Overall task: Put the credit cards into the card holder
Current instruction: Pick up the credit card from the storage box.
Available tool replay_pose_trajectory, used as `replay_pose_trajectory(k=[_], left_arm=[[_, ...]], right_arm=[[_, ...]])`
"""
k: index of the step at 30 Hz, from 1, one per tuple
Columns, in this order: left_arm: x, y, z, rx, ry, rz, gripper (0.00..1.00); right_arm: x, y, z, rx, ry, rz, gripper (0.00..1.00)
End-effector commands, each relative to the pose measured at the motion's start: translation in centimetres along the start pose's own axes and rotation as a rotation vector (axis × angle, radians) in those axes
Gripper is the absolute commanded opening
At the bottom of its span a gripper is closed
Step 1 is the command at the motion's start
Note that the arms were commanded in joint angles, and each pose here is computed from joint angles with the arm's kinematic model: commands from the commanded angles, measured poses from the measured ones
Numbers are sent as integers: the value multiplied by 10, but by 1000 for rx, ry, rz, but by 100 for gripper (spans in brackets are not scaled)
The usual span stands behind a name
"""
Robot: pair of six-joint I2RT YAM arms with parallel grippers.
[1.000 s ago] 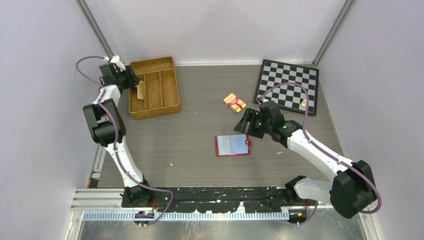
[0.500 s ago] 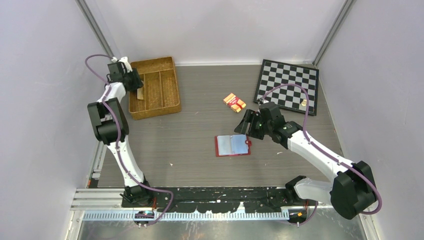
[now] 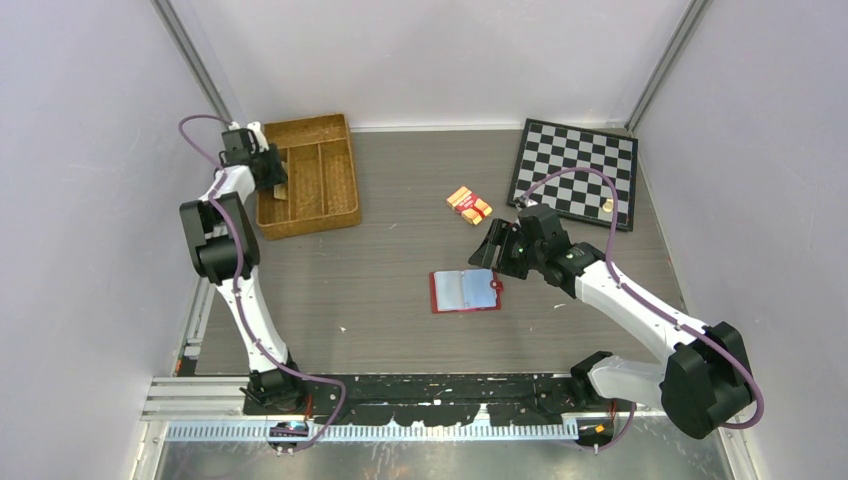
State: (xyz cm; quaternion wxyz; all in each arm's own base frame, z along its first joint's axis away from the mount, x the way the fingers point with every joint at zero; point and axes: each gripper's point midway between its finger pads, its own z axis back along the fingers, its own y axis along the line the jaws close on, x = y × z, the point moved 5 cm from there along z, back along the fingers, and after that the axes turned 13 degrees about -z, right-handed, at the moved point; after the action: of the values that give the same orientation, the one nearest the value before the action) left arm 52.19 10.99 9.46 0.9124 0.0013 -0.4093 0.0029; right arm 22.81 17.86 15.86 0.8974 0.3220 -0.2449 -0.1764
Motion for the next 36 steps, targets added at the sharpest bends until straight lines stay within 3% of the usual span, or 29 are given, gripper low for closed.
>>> replay_pose_trajectory(k=[1, 17, 30, 36], left_arm=[[14, 1, 3, -14, -32, -4, 44], [48, -14, 33, -76, -94, -19, 0], [87, -36, 152, -24, -311, -68, 0], [80, -85, 211, -99, -402, -65, 0]], right_arm=[[8, 12, 7, 53, -39, 11, 68], [8, 13, 6, 64, -37, 18, 68], [15, 33, 19, 138, -43, 84, 68], [20, 55, 31, 236, -41, 128, 71]])
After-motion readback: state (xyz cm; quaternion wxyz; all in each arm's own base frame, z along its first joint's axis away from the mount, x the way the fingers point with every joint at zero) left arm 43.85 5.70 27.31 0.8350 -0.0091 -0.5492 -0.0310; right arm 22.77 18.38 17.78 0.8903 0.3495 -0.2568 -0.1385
